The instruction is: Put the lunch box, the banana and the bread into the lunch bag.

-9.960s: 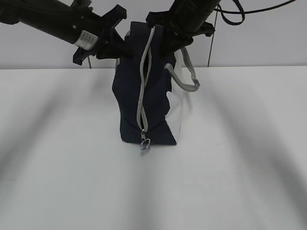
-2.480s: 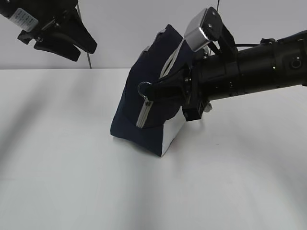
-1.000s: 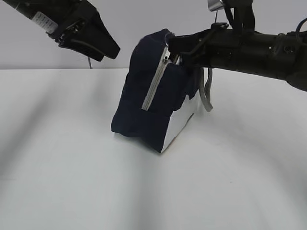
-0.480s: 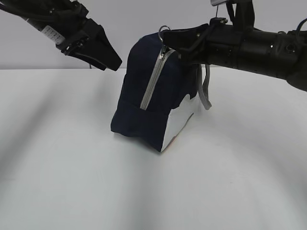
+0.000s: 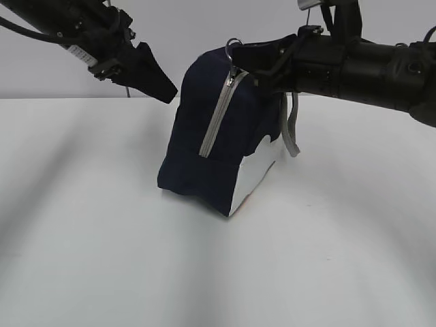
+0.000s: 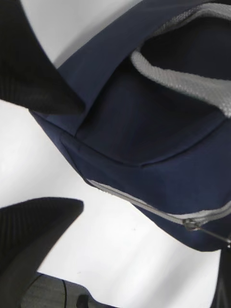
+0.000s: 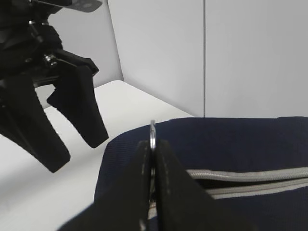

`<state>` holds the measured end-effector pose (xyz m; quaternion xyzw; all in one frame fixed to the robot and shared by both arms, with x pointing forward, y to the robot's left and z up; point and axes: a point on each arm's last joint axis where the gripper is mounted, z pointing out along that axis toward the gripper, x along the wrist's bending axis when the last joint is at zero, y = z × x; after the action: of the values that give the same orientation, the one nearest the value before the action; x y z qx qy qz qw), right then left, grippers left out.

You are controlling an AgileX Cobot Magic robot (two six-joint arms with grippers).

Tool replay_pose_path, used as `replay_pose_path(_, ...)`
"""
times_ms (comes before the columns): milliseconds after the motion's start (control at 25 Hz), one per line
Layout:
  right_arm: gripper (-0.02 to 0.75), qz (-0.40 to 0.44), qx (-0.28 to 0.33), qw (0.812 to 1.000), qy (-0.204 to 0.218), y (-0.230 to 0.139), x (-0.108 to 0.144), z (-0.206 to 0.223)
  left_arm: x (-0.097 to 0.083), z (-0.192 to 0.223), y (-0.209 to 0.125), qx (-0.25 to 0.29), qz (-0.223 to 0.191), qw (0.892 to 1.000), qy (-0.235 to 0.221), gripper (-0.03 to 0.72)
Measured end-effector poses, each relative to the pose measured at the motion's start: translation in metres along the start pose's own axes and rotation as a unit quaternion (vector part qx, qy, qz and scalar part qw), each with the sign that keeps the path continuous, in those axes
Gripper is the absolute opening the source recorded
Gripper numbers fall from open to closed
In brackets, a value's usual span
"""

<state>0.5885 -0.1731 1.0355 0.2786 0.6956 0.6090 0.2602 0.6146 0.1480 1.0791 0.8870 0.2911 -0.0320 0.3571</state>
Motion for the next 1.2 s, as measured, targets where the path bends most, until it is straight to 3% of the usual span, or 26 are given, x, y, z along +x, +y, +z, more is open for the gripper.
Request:
replay_pose_path(320,-0.016,-0.012,0.012,1.0,0.007,0.0,0.002,-0.001,0.013,-0.005,0.002,-0.056,0.071,0.996,-0.005,0.403)
replay_pose_path(640,-0.016,-0.008,0.014,1.0,0.008,-0.001,0.002,-0.001,0.03,0.023,-0.004,-0.082,0.083,0.992,-0.046,0.403)
replay_pose_path(800,-0.016,-0.007,0.015,1.0,0.008,-0.001,0.002,-0.001,0.029,0.029,-0.007,-0.08,0.085,0.99,-0.08,0.403)
replay_pose_path(1200,-0.016,-0.001,0.018,1.0,0.011,-0.001,0.002,-0.001,0.027,0.031,-0.007,-0.08,0.094,0.988,-0.089,0.403)
